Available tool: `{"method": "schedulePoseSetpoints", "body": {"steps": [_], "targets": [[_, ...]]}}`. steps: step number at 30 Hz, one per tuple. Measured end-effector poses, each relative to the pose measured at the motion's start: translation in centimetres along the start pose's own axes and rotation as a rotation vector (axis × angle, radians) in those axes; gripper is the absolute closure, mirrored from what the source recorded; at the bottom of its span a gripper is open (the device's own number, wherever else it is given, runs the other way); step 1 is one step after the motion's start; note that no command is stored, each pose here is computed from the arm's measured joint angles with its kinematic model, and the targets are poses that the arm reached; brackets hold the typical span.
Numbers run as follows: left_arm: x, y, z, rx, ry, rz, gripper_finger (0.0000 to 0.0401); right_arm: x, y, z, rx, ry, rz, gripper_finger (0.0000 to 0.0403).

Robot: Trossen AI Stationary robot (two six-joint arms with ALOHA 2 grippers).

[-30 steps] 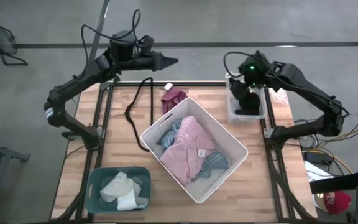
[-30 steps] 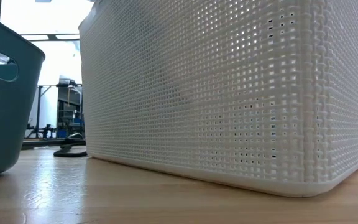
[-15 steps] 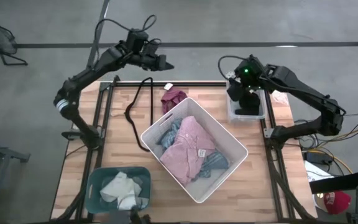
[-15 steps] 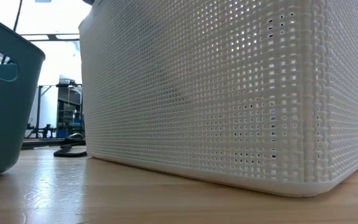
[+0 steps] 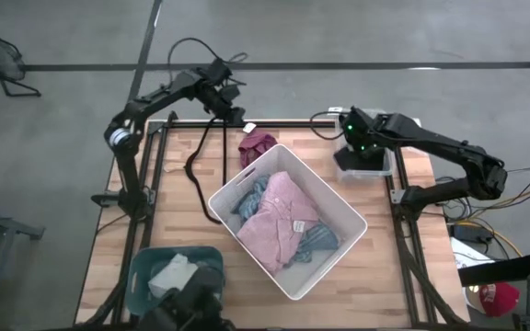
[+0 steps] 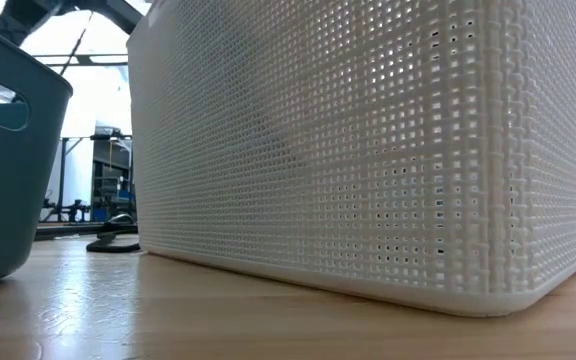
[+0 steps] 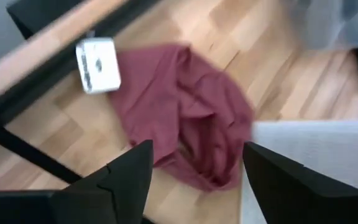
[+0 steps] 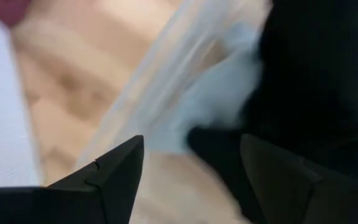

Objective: Pick & Place Cloths
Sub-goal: Put the red shorts into the transparent bin

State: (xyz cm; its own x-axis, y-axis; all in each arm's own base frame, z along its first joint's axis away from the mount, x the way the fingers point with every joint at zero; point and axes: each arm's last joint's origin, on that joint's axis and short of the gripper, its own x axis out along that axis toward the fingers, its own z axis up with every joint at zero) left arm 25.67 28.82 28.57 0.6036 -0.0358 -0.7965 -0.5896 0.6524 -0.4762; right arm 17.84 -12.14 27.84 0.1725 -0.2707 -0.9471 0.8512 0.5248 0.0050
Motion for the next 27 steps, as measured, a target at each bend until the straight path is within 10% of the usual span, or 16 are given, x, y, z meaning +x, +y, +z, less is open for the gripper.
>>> {"method": "schedulePoseSetpoints", "body": {"steps": [13,27], "targets": [[7.1,3.4,-1.9,0.005,0.225,0.001,0.0151,0.1,0.2,-0.5,0.191,0.090,0.085,0.0166],[8.5,1.8,-1.4,0.112,0.170,0.038,0.0153,-0.4,0.3,0.1,0.285,0.052,0.090,0.0150]]}}
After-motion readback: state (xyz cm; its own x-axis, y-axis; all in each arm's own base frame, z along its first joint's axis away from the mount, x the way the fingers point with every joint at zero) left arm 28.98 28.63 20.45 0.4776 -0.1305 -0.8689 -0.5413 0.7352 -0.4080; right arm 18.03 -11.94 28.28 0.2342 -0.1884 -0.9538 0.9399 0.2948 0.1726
